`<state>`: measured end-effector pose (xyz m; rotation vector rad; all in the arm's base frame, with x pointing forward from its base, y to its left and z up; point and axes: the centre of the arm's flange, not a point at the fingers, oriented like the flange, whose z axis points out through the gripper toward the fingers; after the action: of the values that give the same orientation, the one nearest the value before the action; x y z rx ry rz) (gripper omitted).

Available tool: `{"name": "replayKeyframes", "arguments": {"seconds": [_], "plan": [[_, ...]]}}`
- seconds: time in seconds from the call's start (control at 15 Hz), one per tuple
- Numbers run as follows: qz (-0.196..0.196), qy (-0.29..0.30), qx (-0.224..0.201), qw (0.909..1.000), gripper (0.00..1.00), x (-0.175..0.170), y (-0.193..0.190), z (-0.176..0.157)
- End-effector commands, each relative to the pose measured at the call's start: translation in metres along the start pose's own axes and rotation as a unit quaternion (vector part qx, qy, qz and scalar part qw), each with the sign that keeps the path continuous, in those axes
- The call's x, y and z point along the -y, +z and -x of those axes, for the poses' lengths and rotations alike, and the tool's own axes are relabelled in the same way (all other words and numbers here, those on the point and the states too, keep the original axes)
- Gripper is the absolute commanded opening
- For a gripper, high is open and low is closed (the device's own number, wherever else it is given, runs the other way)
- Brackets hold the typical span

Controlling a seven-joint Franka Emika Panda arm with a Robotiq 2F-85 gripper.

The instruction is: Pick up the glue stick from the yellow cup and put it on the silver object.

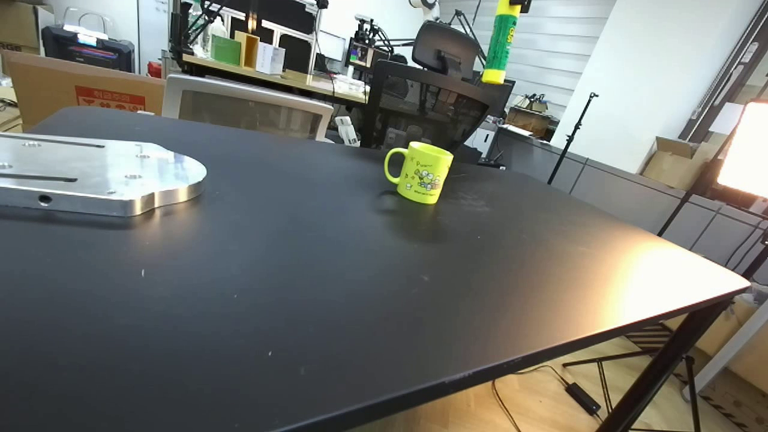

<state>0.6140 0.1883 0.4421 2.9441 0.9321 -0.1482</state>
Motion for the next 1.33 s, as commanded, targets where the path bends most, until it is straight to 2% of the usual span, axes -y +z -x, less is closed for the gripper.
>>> {"name": "replayKeyframes", "arguments": {"seconds": [0.0, 0.07, 0.13, 0.4, 0.6, 0.73, 1.0, 1.27], "plan": [[0.0, 0.001, 0.0, 1.0, 0.32, -0.001, 0.0, 0.0], [0.0, 0.001, 0.0, 1.0, 0.32, -0.001, 0.0, 0.001], [0.0, 0.001, 0.0, 1.0, 0.08, -0.001, 0.0, 0.001], [0.003, -0.031, -0.041, 0.9987, 0.08, -0.016, 0.002, -0.049], [0.009, -0.076, -0.063, 0.9951, 0.08, -0.018, 0.006, -0.104], [0.001, -0.114, -0.068, 0.9911, 0.08, -0.007, 0.012, -0.14], [-0.009, -0.212, -0.071, 0.9746, 0.08, 0.057, 0.032, -0.186], [0.029, -0.295, -0.069, 0.9524, 0.08, 0.135, 0.04, -0.223]]}}
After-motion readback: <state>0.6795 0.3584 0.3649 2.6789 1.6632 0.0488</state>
